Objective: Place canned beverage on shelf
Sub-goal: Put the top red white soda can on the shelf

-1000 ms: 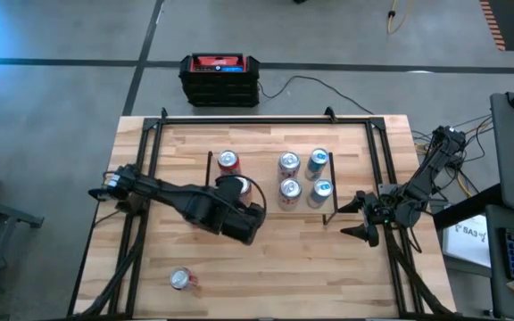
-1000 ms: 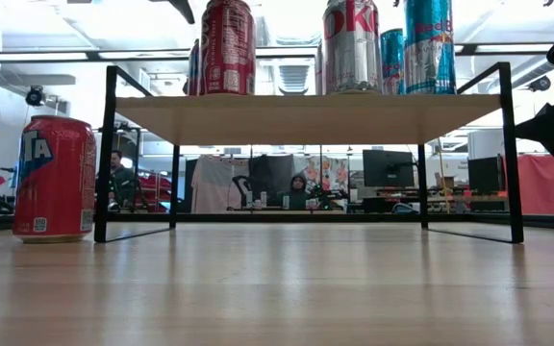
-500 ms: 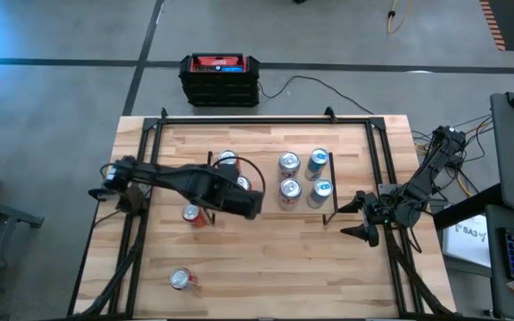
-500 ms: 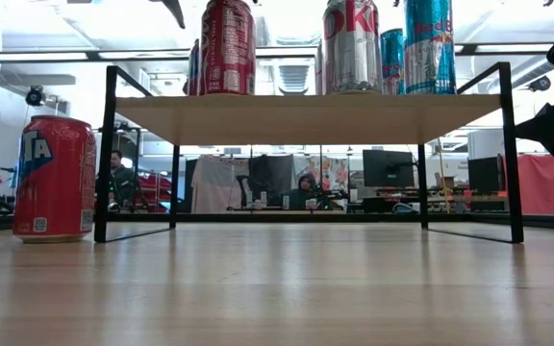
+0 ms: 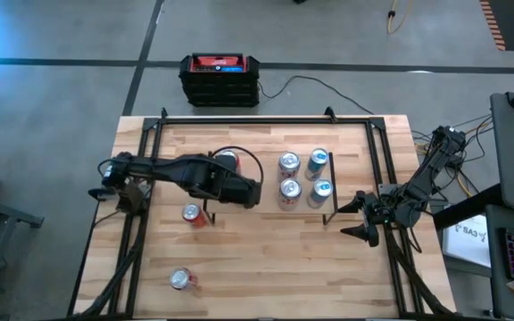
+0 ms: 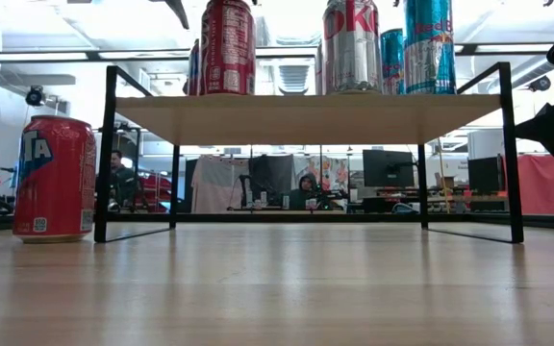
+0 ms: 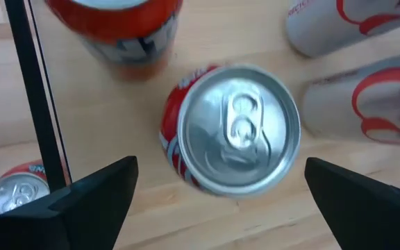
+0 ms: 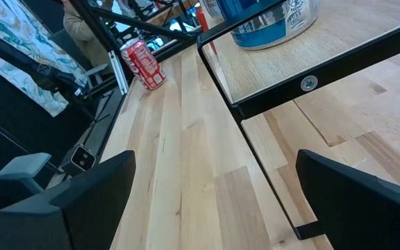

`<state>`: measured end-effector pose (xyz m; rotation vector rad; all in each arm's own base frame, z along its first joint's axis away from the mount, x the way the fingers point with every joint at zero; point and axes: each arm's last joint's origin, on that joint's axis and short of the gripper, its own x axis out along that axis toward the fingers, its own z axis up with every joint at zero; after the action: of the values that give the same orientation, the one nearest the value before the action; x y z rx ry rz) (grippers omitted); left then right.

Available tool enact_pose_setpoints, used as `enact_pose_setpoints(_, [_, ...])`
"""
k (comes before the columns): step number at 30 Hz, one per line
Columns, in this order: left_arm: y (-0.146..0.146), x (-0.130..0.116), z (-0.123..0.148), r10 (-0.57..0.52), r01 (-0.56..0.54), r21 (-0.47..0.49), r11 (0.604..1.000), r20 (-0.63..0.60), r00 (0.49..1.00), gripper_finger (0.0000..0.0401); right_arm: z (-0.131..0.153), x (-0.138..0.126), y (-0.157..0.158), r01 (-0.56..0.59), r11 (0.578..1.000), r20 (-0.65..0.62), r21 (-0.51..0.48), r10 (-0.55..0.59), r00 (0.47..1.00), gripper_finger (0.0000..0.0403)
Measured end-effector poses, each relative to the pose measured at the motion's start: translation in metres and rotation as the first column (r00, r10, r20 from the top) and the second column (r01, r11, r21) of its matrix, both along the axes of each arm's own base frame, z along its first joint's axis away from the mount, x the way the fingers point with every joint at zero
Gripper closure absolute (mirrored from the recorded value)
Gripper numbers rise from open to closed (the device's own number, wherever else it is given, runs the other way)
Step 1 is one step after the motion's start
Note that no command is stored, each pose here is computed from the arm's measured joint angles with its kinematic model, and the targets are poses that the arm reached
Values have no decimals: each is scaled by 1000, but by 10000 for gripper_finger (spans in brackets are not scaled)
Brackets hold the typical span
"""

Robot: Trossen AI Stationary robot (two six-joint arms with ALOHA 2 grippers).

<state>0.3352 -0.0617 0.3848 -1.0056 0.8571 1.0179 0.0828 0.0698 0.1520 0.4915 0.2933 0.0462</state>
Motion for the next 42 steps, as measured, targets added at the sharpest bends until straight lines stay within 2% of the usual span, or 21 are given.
enact_pose_setpoints(7, [5,1,0,0,0,5,1000,-5,1000,18,0,0,0,0,1000,0,0,0,1000,19])
enact_pose_setpoints(18, [6,3,-1,-4,4,29,1000,-6,1000,111,0,0,0,0,1000,0,0,0,1000,19])
enact_pose_setpoints(23, [7,7,-5,-7,8,52,999,-11,1000,142,0,0,0,0,1000,0,0,0,1000,19])
enact_pose_setpoints(33, [8,11,-7,37,-38,30,999,8,999,141,0,0,0,0,1000,0,0,0,1000,19])
enact_pose_setpoints(40, [6,12,-9,139,-136,-89,987,25,990,142,0,0,0,0,1000,0,0,0,1000,19])
enact_pose_setpoints(42, [4,15,-15,146,-146,-121,982,-6,989,143,0,0,0,0,1000,0,0,0,1000,19])
